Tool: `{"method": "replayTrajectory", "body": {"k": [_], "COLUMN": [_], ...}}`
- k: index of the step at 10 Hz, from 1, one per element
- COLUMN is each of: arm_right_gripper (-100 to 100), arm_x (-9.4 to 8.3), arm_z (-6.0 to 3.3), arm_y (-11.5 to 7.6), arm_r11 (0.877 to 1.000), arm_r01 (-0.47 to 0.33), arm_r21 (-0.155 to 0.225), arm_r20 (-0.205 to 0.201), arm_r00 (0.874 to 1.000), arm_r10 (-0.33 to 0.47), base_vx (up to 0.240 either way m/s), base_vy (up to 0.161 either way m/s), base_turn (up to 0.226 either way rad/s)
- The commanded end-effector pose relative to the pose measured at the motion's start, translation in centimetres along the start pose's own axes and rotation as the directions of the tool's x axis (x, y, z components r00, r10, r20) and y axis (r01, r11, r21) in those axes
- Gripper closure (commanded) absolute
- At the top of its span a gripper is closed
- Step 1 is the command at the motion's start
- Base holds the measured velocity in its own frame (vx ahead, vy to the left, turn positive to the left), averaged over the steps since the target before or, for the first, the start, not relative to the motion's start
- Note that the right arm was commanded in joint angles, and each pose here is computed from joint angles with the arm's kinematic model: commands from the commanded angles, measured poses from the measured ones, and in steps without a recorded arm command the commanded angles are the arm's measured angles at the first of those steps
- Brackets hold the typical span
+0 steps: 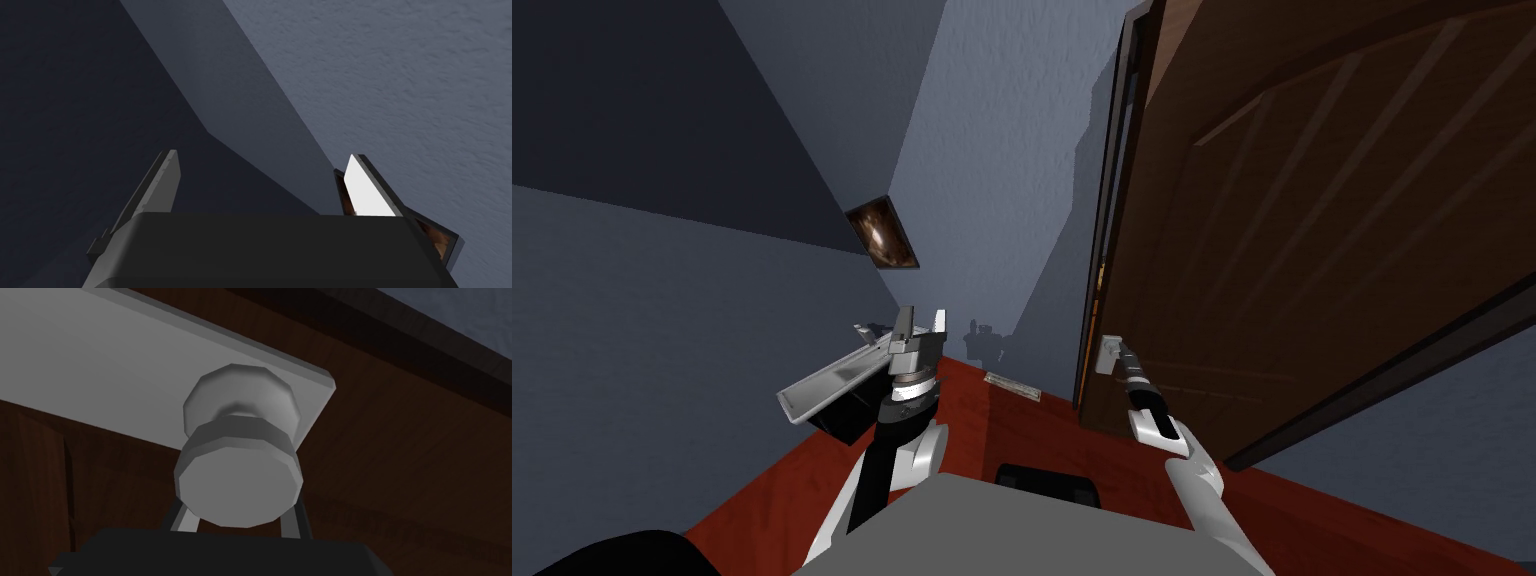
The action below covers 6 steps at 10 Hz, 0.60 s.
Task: Pull the door open
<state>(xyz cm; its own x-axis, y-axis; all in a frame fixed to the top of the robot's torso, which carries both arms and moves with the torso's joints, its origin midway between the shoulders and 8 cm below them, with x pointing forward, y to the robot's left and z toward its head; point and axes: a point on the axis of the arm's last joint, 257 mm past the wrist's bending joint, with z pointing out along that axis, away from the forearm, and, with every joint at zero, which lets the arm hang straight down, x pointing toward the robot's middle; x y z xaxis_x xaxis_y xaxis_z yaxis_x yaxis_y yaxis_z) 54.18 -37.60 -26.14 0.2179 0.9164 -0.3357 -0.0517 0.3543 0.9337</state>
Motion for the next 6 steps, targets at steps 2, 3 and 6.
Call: {"method": "replayTrajectory", "body": {"k": [2,3,6], "arm_right_gripper": [100,100,100], "arm_x": [0.62,0.79,0.78], "arm_z": [0.43,0.35,0.26], "arm_y": [1.3,1.41,1.45], "arm_r11": [0.994,0.983,0.963], "arm_r01": [-0.108,-0.179,-0.268], "arm_r21": [-0.029,-0.03,-0.03], "arm_r20": [-0.004,-0.005,0.001], "arm_r00": [0.994,0.984,0.963], "arm_r10": [0.108,0.179,0.268], "base_vx": [-0.05,-0.052,-0.04], "base_vy": [-0.028,-0.026,-0.033], "base_turn": [0.049,0.051,0.037]}}
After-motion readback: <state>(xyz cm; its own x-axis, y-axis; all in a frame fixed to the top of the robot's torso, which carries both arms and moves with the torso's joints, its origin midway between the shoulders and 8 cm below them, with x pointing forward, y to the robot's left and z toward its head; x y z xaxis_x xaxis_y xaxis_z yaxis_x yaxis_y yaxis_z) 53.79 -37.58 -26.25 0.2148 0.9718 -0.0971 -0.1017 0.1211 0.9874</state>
